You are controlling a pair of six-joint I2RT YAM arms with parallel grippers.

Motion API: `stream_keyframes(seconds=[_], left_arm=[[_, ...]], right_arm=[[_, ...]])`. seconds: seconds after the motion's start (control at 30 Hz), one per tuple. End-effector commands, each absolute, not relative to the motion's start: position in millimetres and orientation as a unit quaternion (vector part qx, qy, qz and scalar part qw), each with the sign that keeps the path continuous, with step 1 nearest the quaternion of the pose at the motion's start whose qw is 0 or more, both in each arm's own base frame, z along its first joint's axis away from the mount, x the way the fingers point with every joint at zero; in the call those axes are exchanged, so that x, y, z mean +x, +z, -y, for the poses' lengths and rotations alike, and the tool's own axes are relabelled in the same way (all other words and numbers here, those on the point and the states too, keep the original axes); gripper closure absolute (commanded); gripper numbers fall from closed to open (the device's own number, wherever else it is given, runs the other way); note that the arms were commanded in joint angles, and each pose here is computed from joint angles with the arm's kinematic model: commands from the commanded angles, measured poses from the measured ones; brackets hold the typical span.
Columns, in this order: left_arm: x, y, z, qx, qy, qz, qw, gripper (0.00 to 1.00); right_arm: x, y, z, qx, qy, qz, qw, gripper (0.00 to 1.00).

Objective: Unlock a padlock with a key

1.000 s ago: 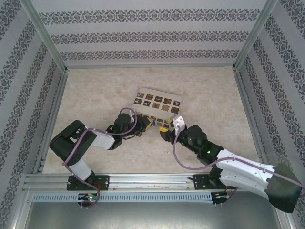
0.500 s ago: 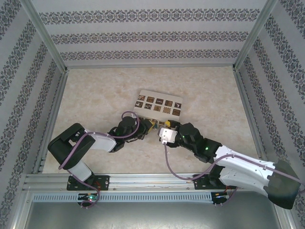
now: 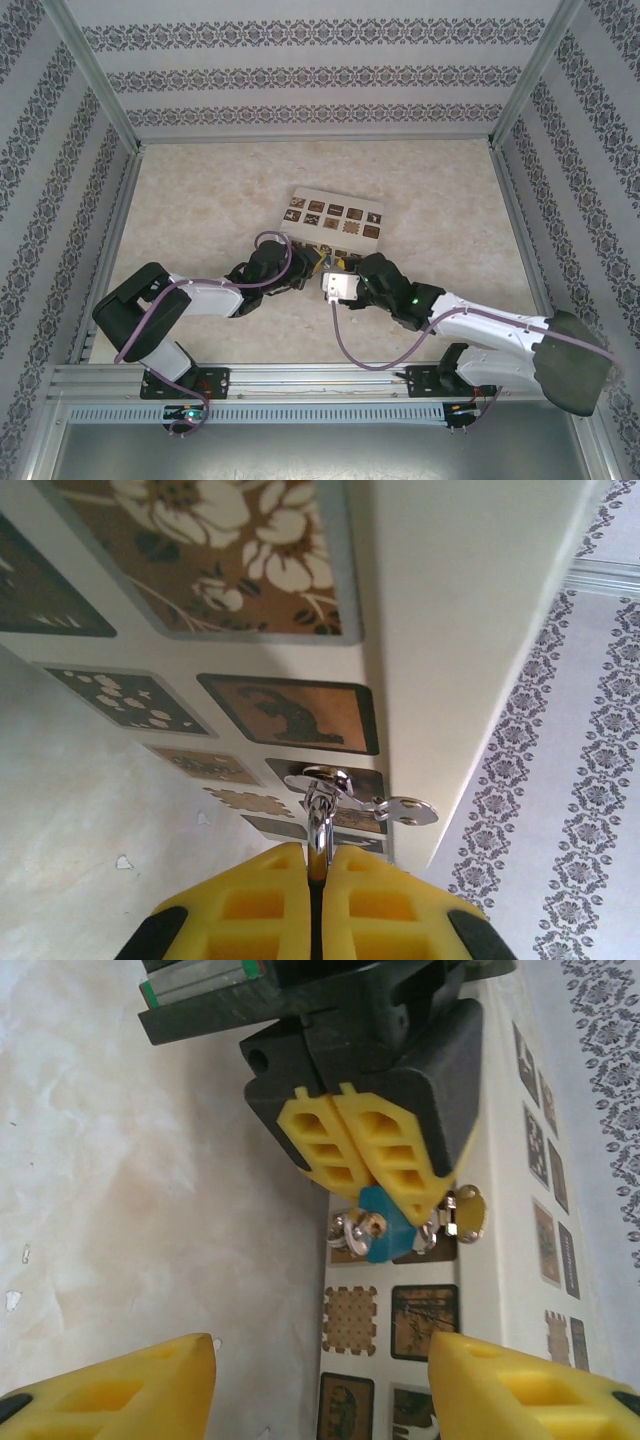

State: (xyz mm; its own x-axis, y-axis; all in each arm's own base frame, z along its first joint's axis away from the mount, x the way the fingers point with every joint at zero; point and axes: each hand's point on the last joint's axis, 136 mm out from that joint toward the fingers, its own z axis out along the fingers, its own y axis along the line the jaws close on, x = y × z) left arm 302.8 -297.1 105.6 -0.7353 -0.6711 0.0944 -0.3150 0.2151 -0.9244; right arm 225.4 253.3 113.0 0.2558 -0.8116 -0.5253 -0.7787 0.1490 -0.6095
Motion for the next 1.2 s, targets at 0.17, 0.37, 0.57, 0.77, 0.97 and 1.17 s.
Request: stream_keyframes(seconds=[0.17, 0.37, 0.57, 0.77, 0.97, 1.17], left_arm=[[304.5, 137.6, 307.2, -0.314, -0.569, -0.740, 0.172, 1.00], [304.0, 138.0, 307.2, -0.314, -0.571, -0.739, 0.172, 1.00], [303.4, 137.5, 306.5, -0.316, -0.573, -0.737, 0.171, 1.00], [303.5, 138.7, 306.6, -0.315, -0.574, -0.736, 0.172, 1.00], [303.5, 139.4, 307.5, -0.313, -0.574, -0.737, 0.170, 1.00], [304.2, 141.9, 308.7, -0.311, -0.576, -0.737, 0.171, 1.00]], right_arm=[[239.8, 133.4, -276.9, -0.628, 0.003, -0.605, 0.490, 0.59], [245.6, 132.9, -282.9, -0.622, 0.005, -0.609, 0.492, 0.66], [249.6, 130.3, -286.1, -0.619, 0.004, -0.613, 0.491, 0.70], [252.2, 125.1, -286.4, -0.617, 0.000, -0.618, 0.487, 0.72], [253.8, 119.1, -285.0, -0.615, -0.004, -0.624, 0.482, 0.75], [255.6, 112.3, -282.4, -0.613, -0.012, -0.630, 0.476, 0.77]])
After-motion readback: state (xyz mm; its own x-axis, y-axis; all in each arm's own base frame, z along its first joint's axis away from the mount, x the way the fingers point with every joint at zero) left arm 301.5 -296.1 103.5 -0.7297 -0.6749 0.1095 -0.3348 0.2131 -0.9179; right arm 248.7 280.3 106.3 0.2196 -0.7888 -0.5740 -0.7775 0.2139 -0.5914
